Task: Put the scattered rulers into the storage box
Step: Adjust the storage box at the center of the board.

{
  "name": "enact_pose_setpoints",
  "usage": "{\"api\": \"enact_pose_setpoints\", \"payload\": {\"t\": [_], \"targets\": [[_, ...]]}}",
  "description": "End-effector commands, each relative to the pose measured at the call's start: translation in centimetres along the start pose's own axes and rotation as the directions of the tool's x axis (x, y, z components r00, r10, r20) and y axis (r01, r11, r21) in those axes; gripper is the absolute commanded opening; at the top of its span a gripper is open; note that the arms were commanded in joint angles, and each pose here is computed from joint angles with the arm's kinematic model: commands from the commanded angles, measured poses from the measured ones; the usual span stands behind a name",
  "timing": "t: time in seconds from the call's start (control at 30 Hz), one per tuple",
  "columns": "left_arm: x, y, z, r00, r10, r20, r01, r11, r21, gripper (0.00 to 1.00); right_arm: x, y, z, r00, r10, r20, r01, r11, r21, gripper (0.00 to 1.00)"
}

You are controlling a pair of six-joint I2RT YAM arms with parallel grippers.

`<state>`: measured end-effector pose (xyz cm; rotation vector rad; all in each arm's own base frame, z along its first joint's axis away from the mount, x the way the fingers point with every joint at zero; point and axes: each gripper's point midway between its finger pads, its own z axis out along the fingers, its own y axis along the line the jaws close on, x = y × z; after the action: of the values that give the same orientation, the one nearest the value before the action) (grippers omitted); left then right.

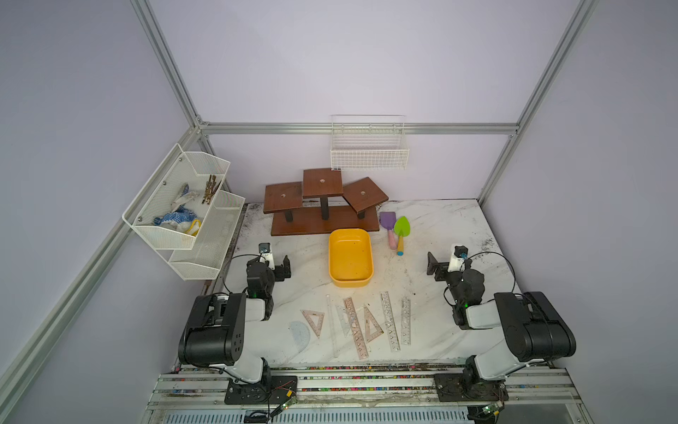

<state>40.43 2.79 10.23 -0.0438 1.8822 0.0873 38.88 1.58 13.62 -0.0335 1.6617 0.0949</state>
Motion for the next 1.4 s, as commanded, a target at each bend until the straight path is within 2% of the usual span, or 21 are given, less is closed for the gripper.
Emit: {"api": "enact_pose_setpoints", "payload": {"t": [0.0,0.5,0.6,0.87,0.93,1.1,1.37], "targets": [[-0.8,0.0,-0.2,1.000,-0.004,0.031,0.003,1.000,0.004,1.00,0.2,0.0,0.1,1.000,0.010,-0.006,-0.010,1.000,0.006,1.00],[-0.8,0.0,-0.3,0.999,-0.007,0.036,0.007,1.000,-0.001,1.00,0.1,-0.1,0.2,1.000,0.011,-0.006,-0.011,1.000,0.008,1.00],[-0.8,0.0,-0.3,0.999,-0.006,0.036,0.006,1.000,0.001,1.00,0.3,-0.9,0.3,1.000,0.026,-0.015,-0.025,0.998,0.058,1.00],[-0.9,-0.1,-0.3,0.999,-0.001,0.035,0.001,1.000,0.005,1.00,0.2,-1.3,0.3,1.000,0.024,-0.016,-0.022,0.995,0.096,1.00],[-0.8,-0.1,-0.3,0.999,-0.001,0.033,0.001,1.000,0.006,1.00,0.2,-1.9,0.2,0.999,0.032,-0.009,-0.030,0.989,0.146,1.00],[-0.8,-0.1,-0.3,0.999,0.000,0.033,0.000,1.000,0.005,1.00,0.3,-1.9,0.2,1.000,0.026,-0.012,-0.023,0.987,0.157,1.00],[-1.5,1.5,-0.9,0.998,-0.036,0.057,0.041,0.995,-0.094,1.00,0.1,-1.9,0.1,1.000,0.024,-0.007,-0.022,0.987,0.159,1.00]]}}
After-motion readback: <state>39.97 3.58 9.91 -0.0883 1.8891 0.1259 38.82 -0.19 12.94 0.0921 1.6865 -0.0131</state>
